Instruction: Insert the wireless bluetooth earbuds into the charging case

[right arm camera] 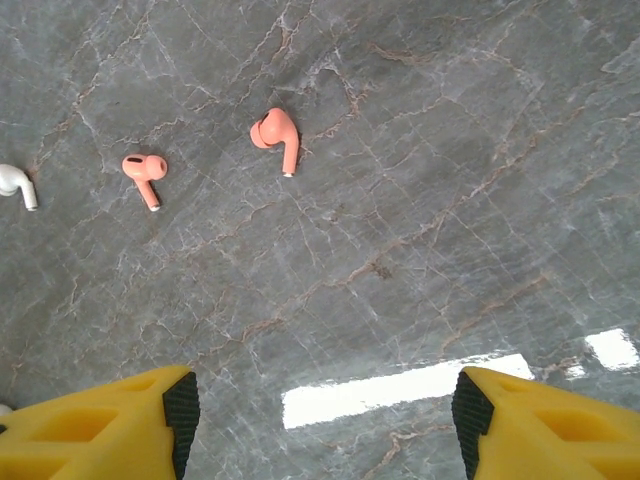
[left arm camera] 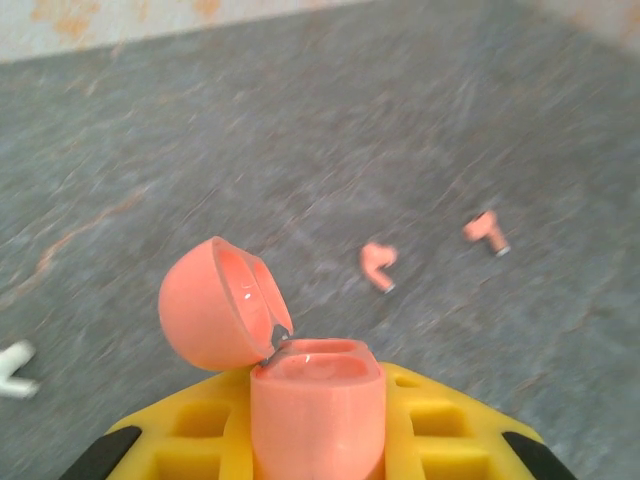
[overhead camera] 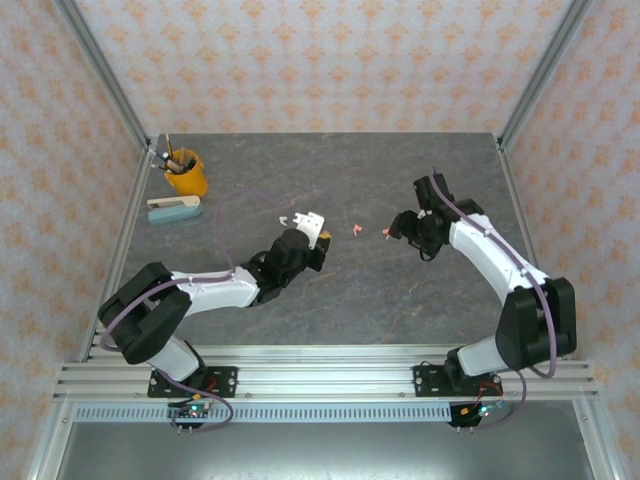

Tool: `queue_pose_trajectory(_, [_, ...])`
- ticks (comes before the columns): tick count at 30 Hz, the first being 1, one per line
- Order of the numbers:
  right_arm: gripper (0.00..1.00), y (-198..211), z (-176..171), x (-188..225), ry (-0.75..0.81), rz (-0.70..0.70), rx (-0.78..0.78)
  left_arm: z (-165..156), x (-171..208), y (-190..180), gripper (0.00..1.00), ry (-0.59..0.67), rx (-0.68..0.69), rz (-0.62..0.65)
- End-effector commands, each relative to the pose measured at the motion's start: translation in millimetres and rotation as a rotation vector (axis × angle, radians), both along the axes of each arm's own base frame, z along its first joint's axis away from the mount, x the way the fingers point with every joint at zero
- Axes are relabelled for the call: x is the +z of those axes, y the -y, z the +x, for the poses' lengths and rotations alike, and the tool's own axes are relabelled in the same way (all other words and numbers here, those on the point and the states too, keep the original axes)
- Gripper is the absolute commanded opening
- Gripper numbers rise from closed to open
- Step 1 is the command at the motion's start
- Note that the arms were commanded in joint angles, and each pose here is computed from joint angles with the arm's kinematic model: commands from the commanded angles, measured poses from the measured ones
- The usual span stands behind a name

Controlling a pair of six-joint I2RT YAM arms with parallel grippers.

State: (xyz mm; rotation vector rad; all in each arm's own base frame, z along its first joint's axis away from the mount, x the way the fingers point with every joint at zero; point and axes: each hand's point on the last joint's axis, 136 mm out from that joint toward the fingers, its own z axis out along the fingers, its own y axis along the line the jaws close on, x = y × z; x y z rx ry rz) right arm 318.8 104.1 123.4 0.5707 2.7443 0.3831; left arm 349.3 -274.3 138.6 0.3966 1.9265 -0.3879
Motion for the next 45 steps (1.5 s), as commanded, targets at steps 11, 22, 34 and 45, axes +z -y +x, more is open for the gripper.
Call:
queue_pose_trajectory(11, [0.68, -42, 60, -7, -0.068, -0.024, -0.064, -22, 125, 44, 0.00, 0.423, -0.316, -0.243])
queue_pose_trajectory(22, [0.67, -54, 85, -22, -0.087, -0.027, -0.090, -15, 142, 7, 0.00, 0.518, -0.180, -0.229])
queue_pose_trajectory(34, [0.67, -67, 80, 73, 0.201, 0.173, 0.016, -4, 126, 4, 0.00, 0.419, -0.201, -0.331])
queue_pose_trajectory(45, [0.64, -75, 48, 168, 0.473, 0.438, 0.275, 0, 154, 7, 0.00, 0.413, -0.265, -0.524])
